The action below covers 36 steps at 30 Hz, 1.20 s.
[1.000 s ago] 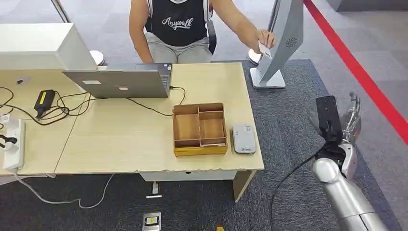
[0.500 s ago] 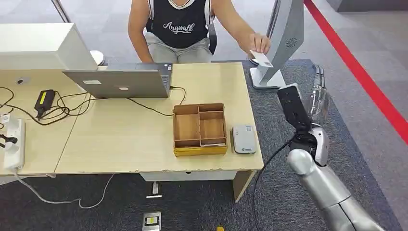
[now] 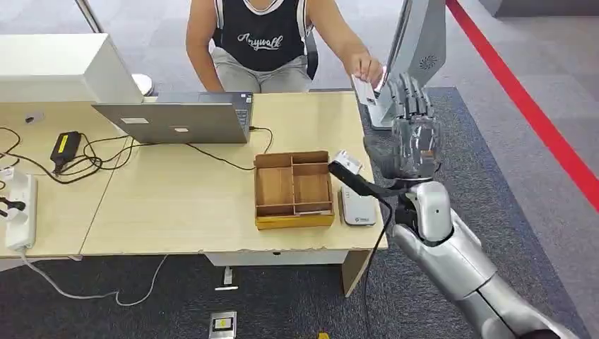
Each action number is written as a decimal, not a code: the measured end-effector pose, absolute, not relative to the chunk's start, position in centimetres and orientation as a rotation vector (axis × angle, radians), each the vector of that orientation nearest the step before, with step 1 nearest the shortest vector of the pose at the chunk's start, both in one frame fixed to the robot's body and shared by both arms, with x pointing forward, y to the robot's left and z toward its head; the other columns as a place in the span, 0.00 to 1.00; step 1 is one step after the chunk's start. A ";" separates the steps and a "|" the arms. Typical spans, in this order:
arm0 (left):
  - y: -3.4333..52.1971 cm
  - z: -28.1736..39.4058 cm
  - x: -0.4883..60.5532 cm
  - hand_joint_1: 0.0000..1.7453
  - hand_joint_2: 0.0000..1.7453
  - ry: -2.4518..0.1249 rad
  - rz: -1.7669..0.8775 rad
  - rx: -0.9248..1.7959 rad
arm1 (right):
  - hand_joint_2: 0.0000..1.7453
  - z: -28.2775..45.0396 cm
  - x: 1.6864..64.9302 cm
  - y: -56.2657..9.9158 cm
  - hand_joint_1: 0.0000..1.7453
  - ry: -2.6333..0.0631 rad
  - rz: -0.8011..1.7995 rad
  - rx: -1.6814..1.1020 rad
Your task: Pass the card to the sensor for recognition and then transmit it.
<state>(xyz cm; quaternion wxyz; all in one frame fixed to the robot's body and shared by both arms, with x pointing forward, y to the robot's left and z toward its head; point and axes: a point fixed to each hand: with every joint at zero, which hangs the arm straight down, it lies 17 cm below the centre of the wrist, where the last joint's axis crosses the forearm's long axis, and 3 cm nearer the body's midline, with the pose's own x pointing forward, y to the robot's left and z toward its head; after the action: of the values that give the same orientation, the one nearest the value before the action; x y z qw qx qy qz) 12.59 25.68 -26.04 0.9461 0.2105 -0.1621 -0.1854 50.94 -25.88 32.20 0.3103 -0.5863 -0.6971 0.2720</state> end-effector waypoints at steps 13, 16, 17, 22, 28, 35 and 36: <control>26.0 -26.1 12.6 0.00 0.00 -0.333 -0.396 0.428 | 1.00 33.3 54.9 -21.4 0.00 -1.762 0.927 -1.517; 26.0 -26.1 12.7 0.00 0.00 -0.336 -0.411 0.427 | 1.00 32.9 56.4 -21.1 0.00 -1.701 0.984 -1.501; 26.0 -26.1 12.7 0.00 0.00 -0.339 -0.413 0.427 | 1.00 32.6 56.9 -21.2 0.00 -1.674 1.005 -1.499; 26.0 -26.0 12.8 0.00 0.00 -0.349 -0.421 0.428 | 1.00 32.2 58.6 -21.2 0.00 -1.610 1.055 -1.488; 25.9 -26.1 12.8 0.00 0.00 -0.345 -0.437 0.429 | 1.00 32.1 60.1 -21.5 0.00 -1.560 1.080 -1.494; 26.0 -26.1 12.6 0.00 0.00 -0.339 -0.442 0.432 | 1.00 32.2 61.0 -21.1 0.00 -1.554 1.088 -1.491; 26.1 -26.1 12.7 0.00 0.00 -0.339 -0.444 0.432 | 1.00 32.2 61.2 -21.1 0.00 -1.552 1.092 -1.493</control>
<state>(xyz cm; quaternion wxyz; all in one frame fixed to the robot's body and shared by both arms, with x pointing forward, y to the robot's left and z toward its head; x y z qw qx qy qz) 12.65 26.05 -26.10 0.9383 0.2116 -0.1660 -0.2174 61.15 -21.05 32.16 0.3556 -0.5779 -0.6008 0.4227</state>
